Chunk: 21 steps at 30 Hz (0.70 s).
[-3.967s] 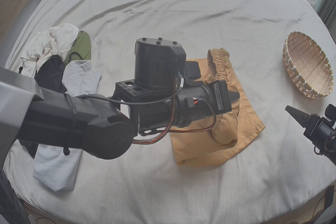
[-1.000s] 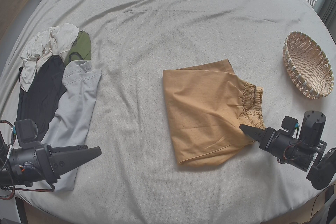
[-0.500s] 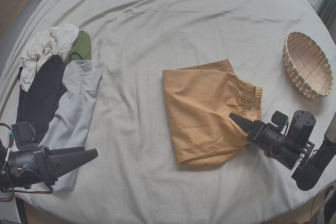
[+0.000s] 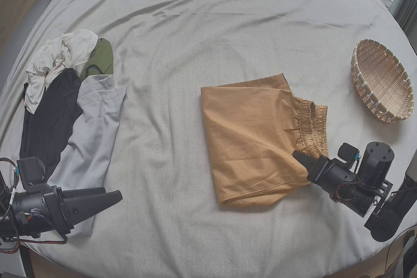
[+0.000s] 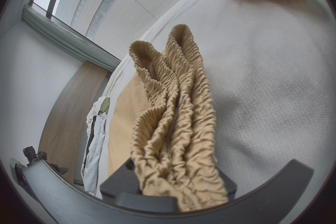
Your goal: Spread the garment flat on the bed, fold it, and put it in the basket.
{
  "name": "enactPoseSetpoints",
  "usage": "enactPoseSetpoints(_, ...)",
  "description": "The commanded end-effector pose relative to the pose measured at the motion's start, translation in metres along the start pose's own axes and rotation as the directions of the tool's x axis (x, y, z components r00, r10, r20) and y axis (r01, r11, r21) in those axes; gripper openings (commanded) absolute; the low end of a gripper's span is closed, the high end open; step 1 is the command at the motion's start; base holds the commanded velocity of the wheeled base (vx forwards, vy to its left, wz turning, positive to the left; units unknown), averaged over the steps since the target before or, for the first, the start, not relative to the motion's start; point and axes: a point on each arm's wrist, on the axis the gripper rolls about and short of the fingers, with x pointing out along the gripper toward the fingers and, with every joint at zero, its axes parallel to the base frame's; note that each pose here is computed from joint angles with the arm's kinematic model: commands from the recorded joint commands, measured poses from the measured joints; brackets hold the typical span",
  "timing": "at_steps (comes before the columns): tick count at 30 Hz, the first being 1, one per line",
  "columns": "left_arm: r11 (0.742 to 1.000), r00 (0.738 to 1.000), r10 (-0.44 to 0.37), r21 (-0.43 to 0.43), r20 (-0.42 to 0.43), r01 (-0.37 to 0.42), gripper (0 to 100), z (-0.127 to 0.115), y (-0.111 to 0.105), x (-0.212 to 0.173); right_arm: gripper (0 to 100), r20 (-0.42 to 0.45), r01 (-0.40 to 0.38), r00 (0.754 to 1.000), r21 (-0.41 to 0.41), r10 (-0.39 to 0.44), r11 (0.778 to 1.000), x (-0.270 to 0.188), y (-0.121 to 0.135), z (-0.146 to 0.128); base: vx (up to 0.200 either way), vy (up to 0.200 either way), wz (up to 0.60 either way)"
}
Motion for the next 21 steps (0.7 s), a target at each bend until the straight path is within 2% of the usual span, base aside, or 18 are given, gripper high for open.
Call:
enactPoseSetpoints(1, 1.0, 1.0, 0.001, -0.003, -0.003, -0.001, 100, -0.001, 0.0, 0.0, 0, 0.049, -0.066, 0.997, -0.006, 0.066, 0.998, -0.026, 0.016, 0.012, 0.0, 0.0, 0.0)
enactPoseSetpoints(7, 1.0, 1.0, -0.005, 0.0, 0.01, 0.005, 100, -0.002, -0.001, -0.005, 0, 0.035, -0.115, 0.993, -0.016, 0.115, 0.993, -0.059, 0.025, 0.01, 0.0, 0.0, 0.0)
enactPoseSetpoints(12, 1.0, 1.0, -0.008, 0.004, 0.018, 0.008, 100, -0.005, -0.001, -0.007, 0, 0.065, -0.151, 0.986, -0.037, 0.153, 0.988, -0.07, 0.03, 0.016, 0.0, 0.0, 0.0)
enactPoseSetpoints(15, 1.0, 0.999, -0.023, 0.017, 0.04, 0.022, 100, -0.005, -0.004, -0.011, 0, 0.097, -0.18, 0.977, -0.1, 0.19, 0.979, -0.075, 0.037, 0.022, 0.0, 0.0, 0.0)
enactPoseSetpoints(17, 1.0, 0.999, -0.02, 0.018, 0.042, 0.02, 100, -0.005, -0.004, -0.011, 0, 0.121, -0.201, 0.969, -0.113, 0.215, 0.973, -0.074, 0.042, 0.029, 0.0, 0.0, 0.0)
enactPoseSetpoints(21, 1.0, 0.999, -0.018, 0.017, 0.04, 0.017, 100, -0.008, -0.002, -0.013, 0, 0.114, -0.221, 0.965, -0.141, 0.238, 0.965, -0.073, 0.053, 0.035, 0.0, 0.0, 0.0)
